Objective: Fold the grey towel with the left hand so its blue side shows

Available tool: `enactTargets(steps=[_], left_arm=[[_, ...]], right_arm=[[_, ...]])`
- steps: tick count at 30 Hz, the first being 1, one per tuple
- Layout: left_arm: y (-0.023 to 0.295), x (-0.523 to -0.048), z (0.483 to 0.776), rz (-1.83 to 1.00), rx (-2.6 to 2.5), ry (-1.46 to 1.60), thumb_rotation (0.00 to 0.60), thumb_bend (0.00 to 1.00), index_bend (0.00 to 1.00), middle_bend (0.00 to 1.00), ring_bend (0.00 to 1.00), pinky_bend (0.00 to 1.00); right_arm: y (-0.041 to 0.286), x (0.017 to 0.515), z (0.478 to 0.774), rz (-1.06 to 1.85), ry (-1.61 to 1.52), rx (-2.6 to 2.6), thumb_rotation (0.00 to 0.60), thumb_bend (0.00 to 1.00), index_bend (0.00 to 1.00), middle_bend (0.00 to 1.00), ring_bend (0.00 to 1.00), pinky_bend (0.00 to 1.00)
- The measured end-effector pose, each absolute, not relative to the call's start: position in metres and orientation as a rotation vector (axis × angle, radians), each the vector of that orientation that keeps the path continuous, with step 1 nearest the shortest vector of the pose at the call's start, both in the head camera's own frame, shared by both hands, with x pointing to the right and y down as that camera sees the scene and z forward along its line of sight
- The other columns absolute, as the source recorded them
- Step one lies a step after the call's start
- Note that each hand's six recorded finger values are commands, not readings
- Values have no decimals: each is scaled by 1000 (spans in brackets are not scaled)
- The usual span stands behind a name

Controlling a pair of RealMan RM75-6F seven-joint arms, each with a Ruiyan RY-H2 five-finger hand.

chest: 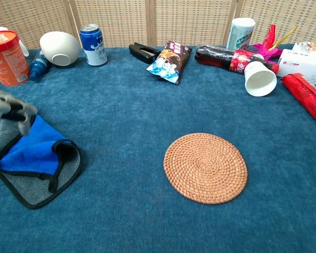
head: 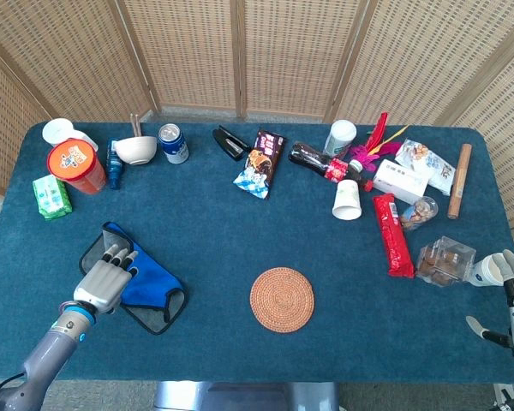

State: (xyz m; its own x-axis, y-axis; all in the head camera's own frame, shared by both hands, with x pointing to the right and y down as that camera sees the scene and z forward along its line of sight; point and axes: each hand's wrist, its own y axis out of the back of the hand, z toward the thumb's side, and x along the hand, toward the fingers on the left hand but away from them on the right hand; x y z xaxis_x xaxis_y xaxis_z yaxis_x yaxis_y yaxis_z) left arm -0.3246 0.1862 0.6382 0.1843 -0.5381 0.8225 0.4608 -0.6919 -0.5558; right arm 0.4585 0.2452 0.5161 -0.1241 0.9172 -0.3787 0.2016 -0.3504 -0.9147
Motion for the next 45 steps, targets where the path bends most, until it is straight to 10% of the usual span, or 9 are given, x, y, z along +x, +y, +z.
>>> enactTargets(steps=[45], left_arm=[[72,-355,698,-1745,-1535,188,600,473,390,0,0,0]], right_arm=[[245,461,526,1569,-1236,-1533,600,0,0,0,0,0]])
